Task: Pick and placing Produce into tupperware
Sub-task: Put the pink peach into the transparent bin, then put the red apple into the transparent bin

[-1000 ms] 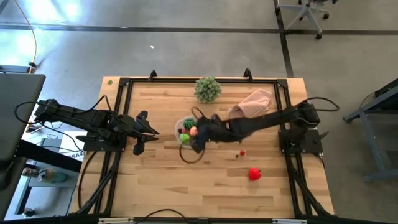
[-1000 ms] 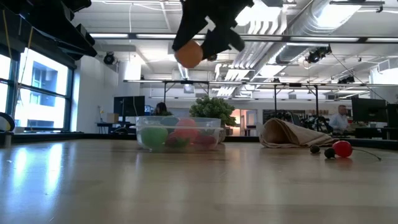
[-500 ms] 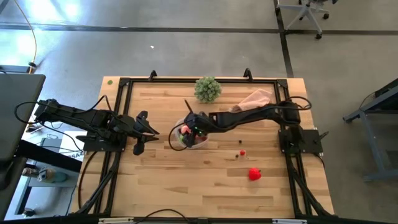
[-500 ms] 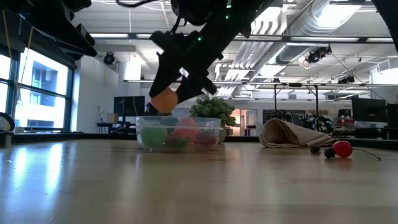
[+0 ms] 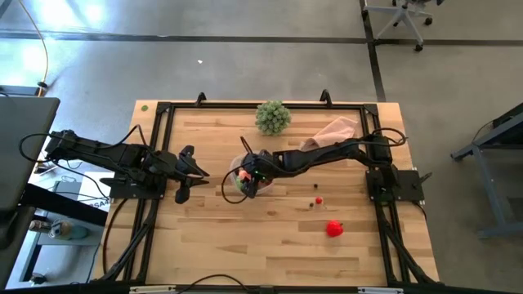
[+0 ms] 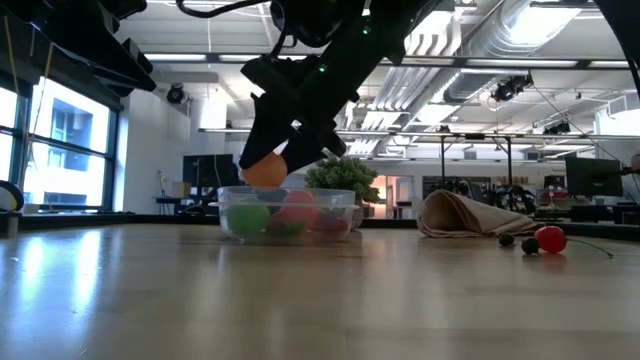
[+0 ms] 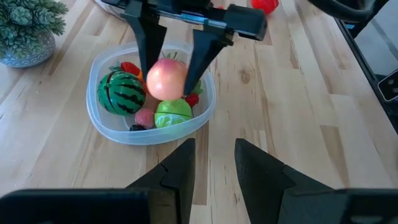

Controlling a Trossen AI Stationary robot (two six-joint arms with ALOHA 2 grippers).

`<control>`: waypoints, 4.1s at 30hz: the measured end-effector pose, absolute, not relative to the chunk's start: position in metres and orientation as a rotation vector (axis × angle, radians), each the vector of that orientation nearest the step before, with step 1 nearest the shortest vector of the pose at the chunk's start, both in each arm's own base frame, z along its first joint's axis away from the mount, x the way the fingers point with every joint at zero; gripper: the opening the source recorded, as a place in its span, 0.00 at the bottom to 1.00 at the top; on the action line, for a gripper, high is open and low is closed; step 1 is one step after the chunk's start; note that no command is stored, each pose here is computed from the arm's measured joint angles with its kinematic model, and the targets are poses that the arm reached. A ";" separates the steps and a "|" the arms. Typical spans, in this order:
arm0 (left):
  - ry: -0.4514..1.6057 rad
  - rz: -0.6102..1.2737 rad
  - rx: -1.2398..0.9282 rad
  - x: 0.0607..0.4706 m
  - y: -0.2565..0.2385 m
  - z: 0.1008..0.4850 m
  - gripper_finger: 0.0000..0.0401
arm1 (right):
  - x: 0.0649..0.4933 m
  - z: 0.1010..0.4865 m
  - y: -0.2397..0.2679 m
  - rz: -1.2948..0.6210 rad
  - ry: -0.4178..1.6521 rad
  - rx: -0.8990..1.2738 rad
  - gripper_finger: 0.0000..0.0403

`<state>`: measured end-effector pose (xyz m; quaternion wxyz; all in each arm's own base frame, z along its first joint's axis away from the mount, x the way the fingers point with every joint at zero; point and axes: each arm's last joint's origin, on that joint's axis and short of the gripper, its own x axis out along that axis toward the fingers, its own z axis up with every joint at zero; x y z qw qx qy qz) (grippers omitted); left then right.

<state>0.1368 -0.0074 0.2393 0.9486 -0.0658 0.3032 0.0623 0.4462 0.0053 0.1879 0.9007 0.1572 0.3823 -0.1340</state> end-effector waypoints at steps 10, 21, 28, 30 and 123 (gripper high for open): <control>0.617 0.127 -0.134 0.137 -0.007 0.239 0.25 | 0.445 0.187 0.005 -0.266 0.808 0.325 0.60; 0.617 0.127 -0.134 0.137 -0.007 0.239 0.25 | 0.445 0.187 0.004 -0.274 0.809 0.313 0.65; 0.617 0.126 -0.134 0.137 -0.007 0.239 0.25 | 0.446 0.188 0.001 -0.290 0.787 0.296 0.65; 0.617 0.126 -0.134 0.137 -0.007 0.239 0.25 | 0.447 0.189 0.001 -0.288 0.780 0.295 0.65; 0.617 0.127 -0.134 0.137 -0.007 0.239 0.25 | 0.186 0.297 0.229 -0.184 1.144 -0.152 0.65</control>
